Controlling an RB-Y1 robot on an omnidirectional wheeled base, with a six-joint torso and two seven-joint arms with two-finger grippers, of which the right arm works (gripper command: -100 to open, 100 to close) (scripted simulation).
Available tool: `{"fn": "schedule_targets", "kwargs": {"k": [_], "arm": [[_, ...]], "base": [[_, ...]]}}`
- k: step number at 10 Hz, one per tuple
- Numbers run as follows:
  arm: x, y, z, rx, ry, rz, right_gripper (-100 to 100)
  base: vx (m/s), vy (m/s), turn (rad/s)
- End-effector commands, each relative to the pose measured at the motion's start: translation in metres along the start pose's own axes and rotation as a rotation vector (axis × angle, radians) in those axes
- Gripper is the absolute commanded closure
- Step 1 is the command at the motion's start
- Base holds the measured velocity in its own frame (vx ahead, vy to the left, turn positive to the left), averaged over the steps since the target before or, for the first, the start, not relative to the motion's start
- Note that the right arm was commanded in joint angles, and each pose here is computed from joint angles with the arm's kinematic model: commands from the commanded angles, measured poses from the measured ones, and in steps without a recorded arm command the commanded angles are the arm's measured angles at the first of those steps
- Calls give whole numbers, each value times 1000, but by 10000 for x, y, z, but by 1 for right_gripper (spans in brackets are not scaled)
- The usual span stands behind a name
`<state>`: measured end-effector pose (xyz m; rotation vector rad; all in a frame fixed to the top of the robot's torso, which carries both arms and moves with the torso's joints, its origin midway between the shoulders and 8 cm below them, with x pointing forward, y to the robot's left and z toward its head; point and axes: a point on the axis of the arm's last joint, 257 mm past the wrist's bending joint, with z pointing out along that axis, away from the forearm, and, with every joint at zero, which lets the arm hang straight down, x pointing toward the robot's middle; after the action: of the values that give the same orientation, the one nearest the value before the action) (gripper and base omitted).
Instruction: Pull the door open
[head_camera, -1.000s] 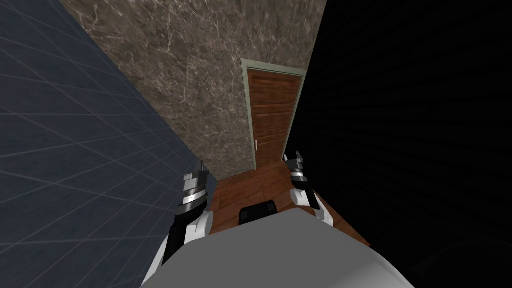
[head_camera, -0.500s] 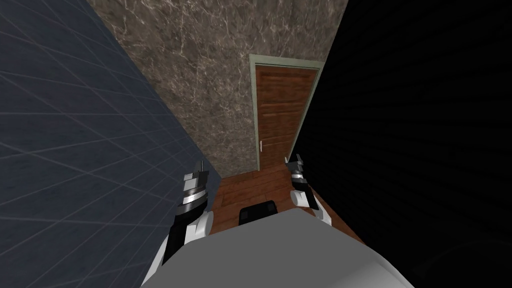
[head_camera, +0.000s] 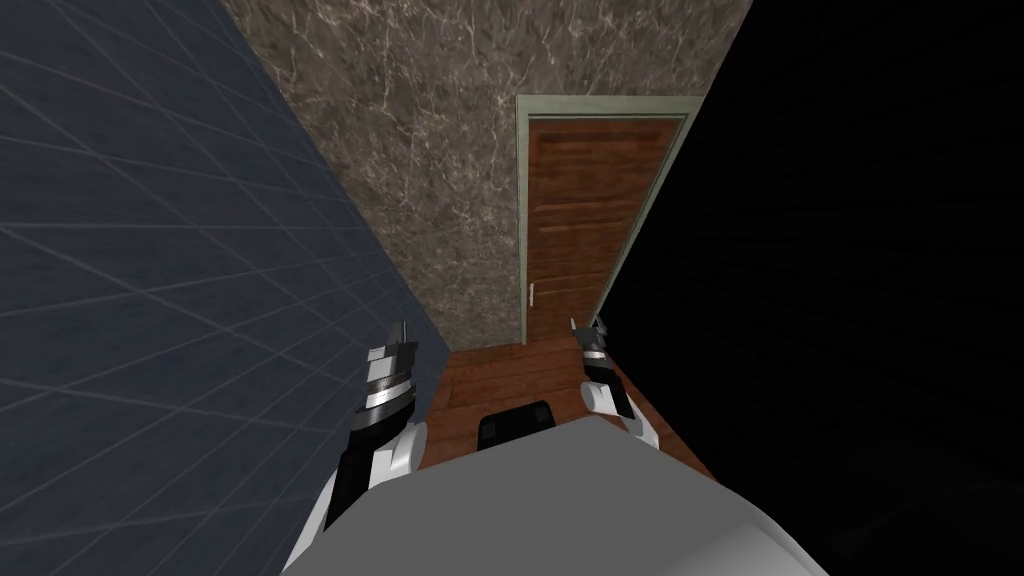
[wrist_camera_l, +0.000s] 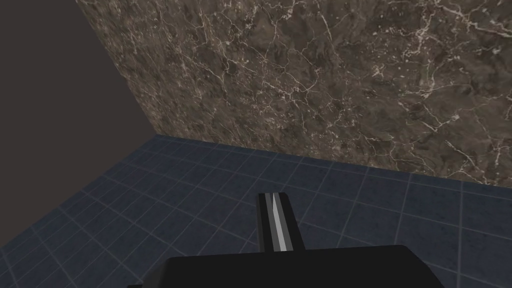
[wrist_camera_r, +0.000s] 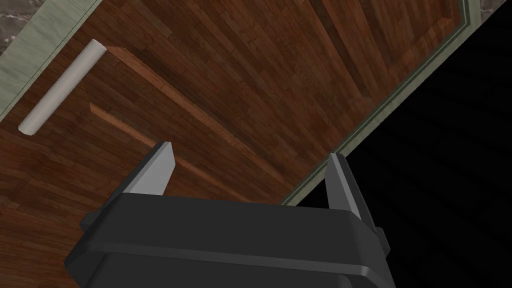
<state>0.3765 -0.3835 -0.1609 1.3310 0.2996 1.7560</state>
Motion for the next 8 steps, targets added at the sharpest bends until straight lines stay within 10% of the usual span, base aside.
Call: {"fn": "schedule_targets", "kwargs": {"k": [1, 8], "arm": [[-139, -40, -38, 2, -26, 41, -100], [-710, -191, -233, -9, -145, 209, -100]], "base": [[83, -53, 189], [85, -56, 207]]}}
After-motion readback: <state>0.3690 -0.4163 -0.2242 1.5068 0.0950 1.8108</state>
